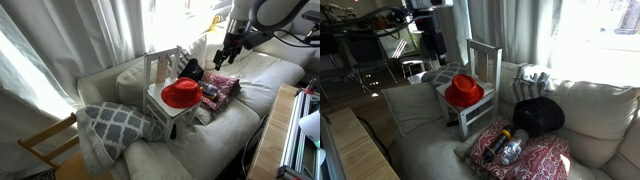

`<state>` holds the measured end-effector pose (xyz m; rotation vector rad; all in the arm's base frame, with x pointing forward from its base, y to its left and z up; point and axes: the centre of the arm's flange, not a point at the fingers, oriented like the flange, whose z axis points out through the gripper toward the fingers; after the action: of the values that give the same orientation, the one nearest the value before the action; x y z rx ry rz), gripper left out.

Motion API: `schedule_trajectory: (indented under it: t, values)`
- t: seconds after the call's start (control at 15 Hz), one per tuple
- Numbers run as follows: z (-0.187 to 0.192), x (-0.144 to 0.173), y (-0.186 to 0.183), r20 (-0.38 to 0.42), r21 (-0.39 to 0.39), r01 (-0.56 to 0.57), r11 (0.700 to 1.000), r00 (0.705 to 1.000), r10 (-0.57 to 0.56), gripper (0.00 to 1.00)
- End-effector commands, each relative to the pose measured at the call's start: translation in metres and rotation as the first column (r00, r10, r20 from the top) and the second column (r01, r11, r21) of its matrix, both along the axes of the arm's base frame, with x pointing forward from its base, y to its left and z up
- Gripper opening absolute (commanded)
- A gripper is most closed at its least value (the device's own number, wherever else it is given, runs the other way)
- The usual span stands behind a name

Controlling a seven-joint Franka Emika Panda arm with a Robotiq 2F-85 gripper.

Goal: Flip the orange hat on the chair seat upside down, pick up a towel on the pillow and place it in the orange hat

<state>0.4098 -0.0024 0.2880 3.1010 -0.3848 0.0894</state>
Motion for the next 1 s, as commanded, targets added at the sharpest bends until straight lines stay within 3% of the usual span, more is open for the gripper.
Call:
schedule_trajectory:
  t: [0.0, 0.2, 0.6, 0.67, 0.93]
  values:
    - [-0.044, 0.028, -0.060, 0.079, 0.141, 0.052, 0.989, 0.995, -0.064, 1.00]
    - [-0.075, 0.038, -0.100, 0.096, 0.234, 0.072, 0.970, 0.991, -0.096, 1.00]
    - [-0.095, 0.066, -0.112, 0.109, 0.461, 0.061, 0.885, 0.986, -0.125, 1.00]
    - [-0.035, 0.052, -0.102, 0.119, 0.398, 0.056, 0.915, 0.986, -0.113, 1.00]
    - [-0.066, 0.059, -0.111, 0.104, 0.430, 0.072, 0.900, 0.986, -0.129, 1.00]
